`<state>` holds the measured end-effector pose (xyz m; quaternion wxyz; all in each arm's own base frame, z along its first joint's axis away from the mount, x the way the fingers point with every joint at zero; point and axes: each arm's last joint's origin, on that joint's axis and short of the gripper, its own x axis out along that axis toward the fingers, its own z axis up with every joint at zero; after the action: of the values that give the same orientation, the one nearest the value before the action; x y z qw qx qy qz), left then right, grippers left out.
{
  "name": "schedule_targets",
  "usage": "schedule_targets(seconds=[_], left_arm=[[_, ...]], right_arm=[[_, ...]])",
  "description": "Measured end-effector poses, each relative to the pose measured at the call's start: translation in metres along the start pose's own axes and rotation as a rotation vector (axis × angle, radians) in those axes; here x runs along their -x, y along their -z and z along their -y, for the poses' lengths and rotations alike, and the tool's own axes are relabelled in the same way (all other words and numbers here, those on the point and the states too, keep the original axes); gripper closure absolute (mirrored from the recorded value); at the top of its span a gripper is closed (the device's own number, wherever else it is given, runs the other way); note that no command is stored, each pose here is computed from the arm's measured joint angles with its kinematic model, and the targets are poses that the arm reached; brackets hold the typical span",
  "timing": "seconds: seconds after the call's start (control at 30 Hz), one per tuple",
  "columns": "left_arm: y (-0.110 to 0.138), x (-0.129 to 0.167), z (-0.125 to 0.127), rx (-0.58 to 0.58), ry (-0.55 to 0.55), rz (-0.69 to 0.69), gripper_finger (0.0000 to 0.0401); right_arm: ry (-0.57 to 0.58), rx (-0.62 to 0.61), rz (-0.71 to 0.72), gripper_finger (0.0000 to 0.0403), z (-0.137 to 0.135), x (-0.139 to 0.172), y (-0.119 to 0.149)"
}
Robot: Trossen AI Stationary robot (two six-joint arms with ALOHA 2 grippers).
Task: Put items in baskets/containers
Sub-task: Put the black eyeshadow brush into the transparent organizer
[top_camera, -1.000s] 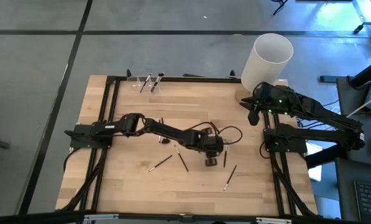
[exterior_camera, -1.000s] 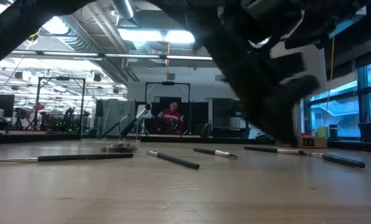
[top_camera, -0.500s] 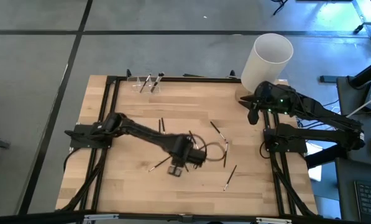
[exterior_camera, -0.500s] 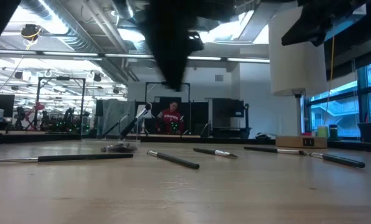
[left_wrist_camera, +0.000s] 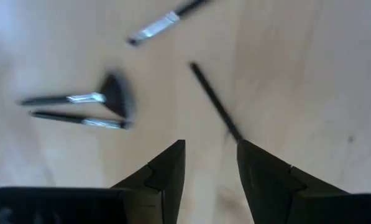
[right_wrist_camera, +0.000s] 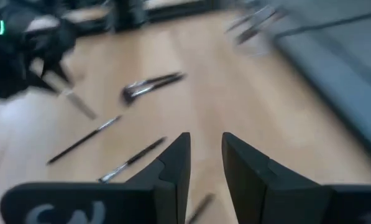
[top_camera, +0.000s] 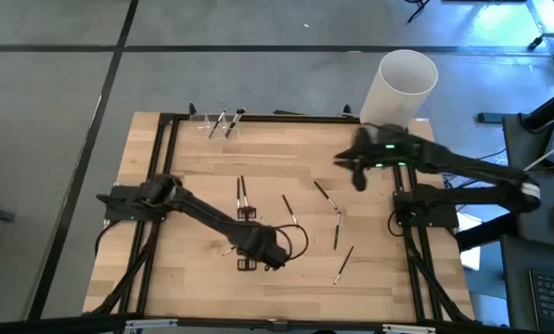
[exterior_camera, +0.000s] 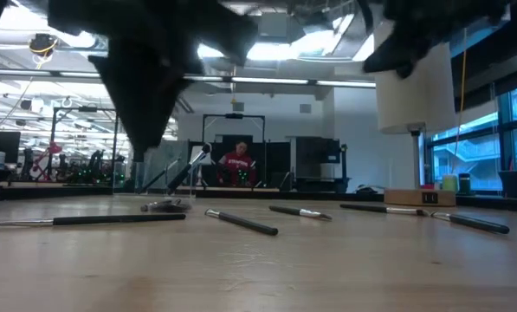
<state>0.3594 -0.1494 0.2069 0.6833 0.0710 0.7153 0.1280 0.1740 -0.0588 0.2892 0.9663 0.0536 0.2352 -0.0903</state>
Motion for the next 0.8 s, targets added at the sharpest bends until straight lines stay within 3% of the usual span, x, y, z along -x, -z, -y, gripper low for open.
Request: schedule_targets(seconds=[0.13,0.33,0.5,0.67,0.8], left_arm=[[0.025,0.016,-0.016,0.087,-0.029,0.069,0.026],[0.073,0.03,-0.047,0.304,0.01,0.32,0.026],[0.113,0.02,-0.07,0.515,-0.04,0.508,0.026],[0.142,0.004,-0.083,0.74,-0.104,0.673,0.026],[0.153,-0.006,-0.086,0.835,-0.23,0.837,0.026]], right_arm=[[-0.142,0.017,-0.043,0.0311,-0.001,-0.041,0.001],[-0.303,0.113,-0.068,0.0311,-0.013,-0.106,0.004],[-0.471,0.209,-0.062,0.0311,-0.04,-0.156,0.006],[-0.558,0.282,-0.058,0.0311,-0.075,-0.199,0.003],[-0.583,0.317,-0.089,0.0311,-0.101,-0.234,0.007]])
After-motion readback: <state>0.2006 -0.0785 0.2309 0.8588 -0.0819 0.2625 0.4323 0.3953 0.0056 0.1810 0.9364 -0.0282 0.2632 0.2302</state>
